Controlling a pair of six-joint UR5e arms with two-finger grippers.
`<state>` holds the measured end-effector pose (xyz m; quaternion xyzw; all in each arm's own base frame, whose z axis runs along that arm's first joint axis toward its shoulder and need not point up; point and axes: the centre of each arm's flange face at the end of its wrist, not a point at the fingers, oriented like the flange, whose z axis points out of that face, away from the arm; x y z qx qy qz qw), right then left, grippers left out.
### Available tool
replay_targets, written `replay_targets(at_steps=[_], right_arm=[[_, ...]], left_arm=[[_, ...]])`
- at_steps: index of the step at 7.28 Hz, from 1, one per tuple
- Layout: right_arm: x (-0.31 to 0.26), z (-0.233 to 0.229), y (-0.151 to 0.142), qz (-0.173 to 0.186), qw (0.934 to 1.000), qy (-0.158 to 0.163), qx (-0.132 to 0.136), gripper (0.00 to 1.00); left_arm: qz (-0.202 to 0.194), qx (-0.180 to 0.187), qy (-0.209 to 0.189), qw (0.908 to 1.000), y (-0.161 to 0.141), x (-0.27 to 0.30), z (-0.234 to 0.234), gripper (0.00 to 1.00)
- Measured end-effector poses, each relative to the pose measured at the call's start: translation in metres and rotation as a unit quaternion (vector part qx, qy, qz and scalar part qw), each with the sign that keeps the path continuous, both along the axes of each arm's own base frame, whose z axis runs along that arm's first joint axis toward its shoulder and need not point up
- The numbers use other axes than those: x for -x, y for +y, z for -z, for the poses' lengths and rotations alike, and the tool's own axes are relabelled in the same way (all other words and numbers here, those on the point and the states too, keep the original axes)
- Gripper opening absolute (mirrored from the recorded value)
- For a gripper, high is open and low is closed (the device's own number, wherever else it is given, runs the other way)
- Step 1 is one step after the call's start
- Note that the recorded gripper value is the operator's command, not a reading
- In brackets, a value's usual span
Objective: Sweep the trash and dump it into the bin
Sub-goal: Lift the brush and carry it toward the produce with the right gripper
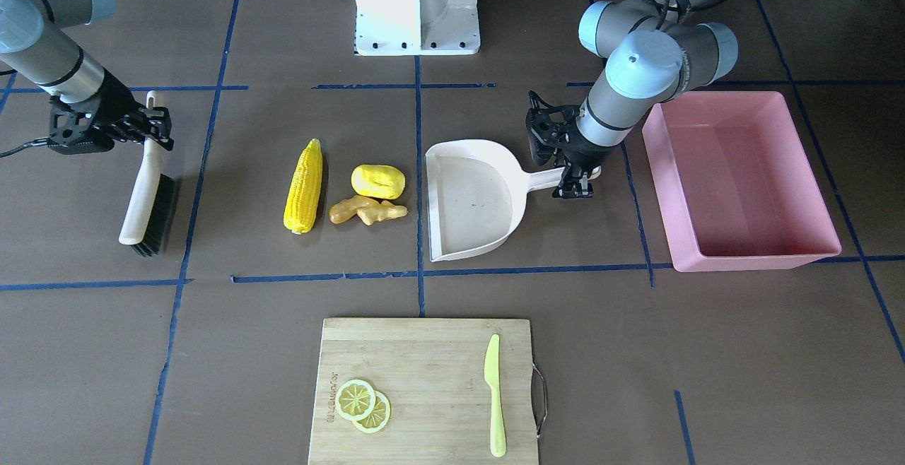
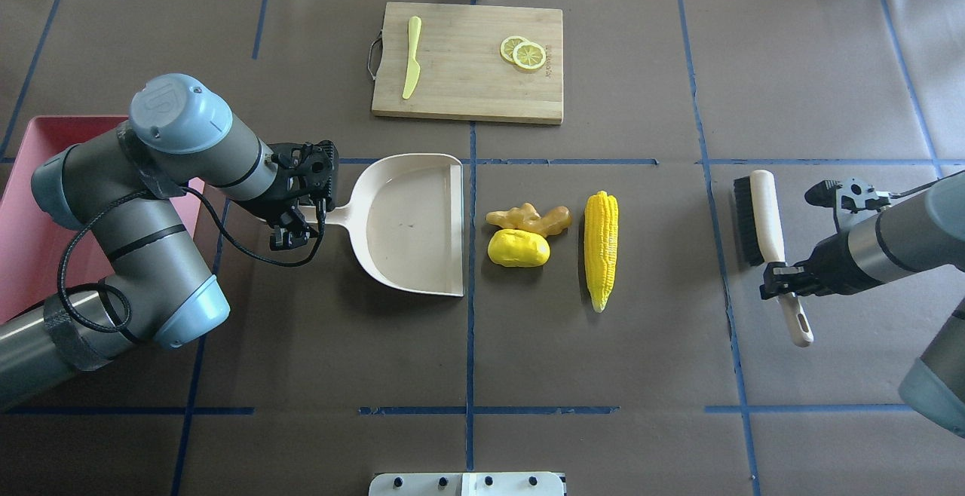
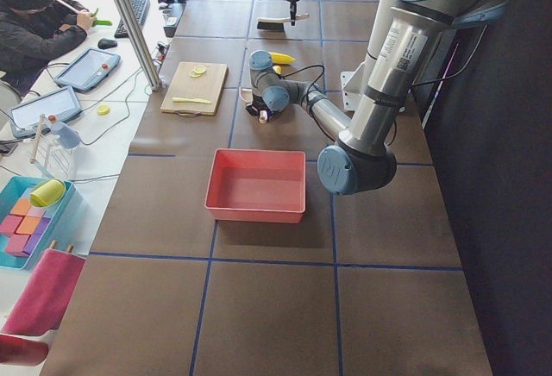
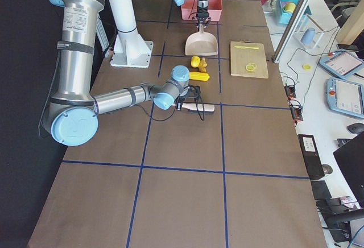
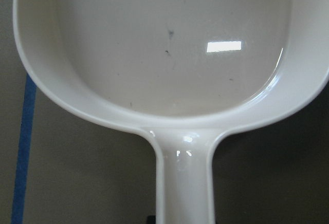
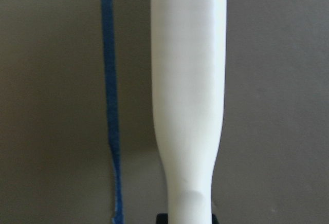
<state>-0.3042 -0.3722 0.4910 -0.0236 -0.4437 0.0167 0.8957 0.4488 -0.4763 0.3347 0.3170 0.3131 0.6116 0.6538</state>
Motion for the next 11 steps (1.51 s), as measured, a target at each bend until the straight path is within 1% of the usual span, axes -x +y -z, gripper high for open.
replay_targets(at_steps=[2,3,5,6,8,9,11], right_arm=[[0.046,0.059,-0.008,0.009,0.9998,0.012,0.015,0.0],[0.073,0.08,-0.004,0.013,0.9995,0.022,0.019,0.0],[0.116,0.097,0.017,0.022,0.999,0.036,0.016,0.0],[0.131,0.104,0.024,0.022,0.9989,0.036,0.019,0.0],[0.156,0.124,0.034,0.011,0.9984,0.034,0.042,0.0],[0.164,0.133,0.036,0.009,0.9982,0.034,0.049,0.0],[0.175,0.144,0.038,0.011,0.998,0.033,0.053,0.0]], left_arm=[[0.0,0.0,0.001,1.0,0.0,0.0,0.0,0.0],[0.0,0.0,0.001,1.0,0.0,0.0,0.001,0.0],[0.001,0.0,0.001,1.0,0.0,0.0,0.001,0.0],[0.001,0.0,0.002,1.0,0.0,0.001,0.001,0.0],[0.001,0.0,0.002,1.0,0.001,0.001,0.001,0.0],[0.001,0.0,0.002,1.0,0.001,0.001,0.001,0.0],[0.001,0.0,0.002,1.0,0.001,0.001,0.001,0.0]])
